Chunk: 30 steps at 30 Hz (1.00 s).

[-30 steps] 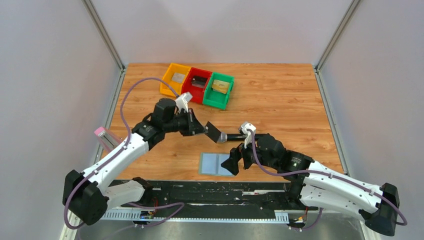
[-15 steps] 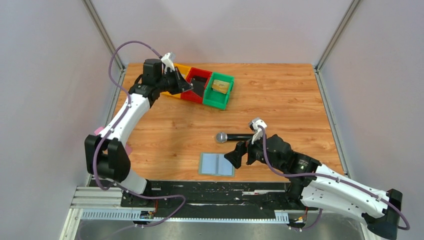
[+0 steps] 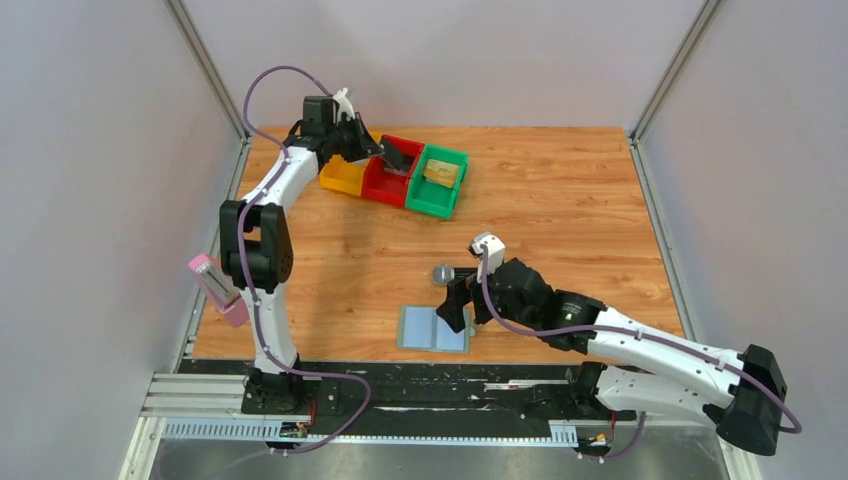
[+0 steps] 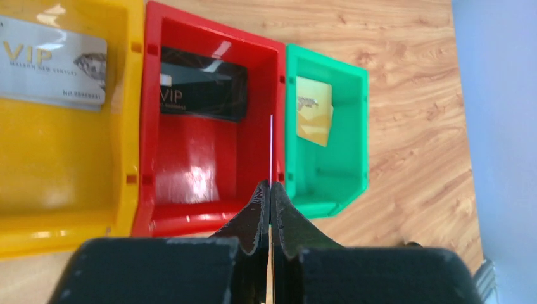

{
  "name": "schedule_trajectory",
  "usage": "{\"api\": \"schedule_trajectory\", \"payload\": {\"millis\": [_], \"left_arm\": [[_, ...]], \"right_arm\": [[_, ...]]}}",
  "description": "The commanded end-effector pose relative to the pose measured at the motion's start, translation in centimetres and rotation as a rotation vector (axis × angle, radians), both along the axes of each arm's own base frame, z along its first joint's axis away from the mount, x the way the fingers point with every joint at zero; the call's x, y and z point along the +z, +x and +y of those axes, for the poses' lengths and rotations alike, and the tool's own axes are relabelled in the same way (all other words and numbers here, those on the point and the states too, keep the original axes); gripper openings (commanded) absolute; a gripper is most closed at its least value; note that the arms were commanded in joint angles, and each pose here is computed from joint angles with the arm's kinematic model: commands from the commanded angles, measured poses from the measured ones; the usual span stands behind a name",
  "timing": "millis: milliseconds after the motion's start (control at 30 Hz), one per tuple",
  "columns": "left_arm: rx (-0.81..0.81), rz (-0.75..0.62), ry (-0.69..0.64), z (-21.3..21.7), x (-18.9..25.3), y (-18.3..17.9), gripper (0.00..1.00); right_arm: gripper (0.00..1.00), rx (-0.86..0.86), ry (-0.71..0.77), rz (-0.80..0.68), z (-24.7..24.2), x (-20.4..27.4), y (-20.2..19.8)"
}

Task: Take the credit cards out of the card holder
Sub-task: Place the credit card in the storage box.

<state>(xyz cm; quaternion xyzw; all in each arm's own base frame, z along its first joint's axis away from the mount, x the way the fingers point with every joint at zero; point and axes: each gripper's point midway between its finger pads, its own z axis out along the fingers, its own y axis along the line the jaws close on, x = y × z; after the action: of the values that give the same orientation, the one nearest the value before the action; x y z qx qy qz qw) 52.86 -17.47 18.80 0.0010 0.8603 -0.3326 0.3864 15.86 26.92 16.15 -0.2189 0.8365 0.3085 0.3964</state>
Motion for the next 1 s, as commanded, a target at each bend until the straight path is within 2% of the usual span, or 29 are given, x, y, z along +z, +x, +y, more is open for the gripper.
{"api": "schedule_trajectory", "payload": {"millis": [0,367,967], "left_arm": [[-0.045,-0.091,-0.013,-0.6,1.1,2.9,0.00],[-0.055,-0.119,-0.027,-1.5,-1.9,7.5,0.00],[-0.068,-0.100,-0.019,-1.7,-6.0,8.9,0.08]], "right_arm": [[1.00,0.014,-0.003,-0.068,1.3,2.1,1.4],[1.00,0.037,-0.038,-0.031,2.8,1.3,2.0],[1.00,0.022,-0.033,-0.049,3.4,2.4,3.1]]}}
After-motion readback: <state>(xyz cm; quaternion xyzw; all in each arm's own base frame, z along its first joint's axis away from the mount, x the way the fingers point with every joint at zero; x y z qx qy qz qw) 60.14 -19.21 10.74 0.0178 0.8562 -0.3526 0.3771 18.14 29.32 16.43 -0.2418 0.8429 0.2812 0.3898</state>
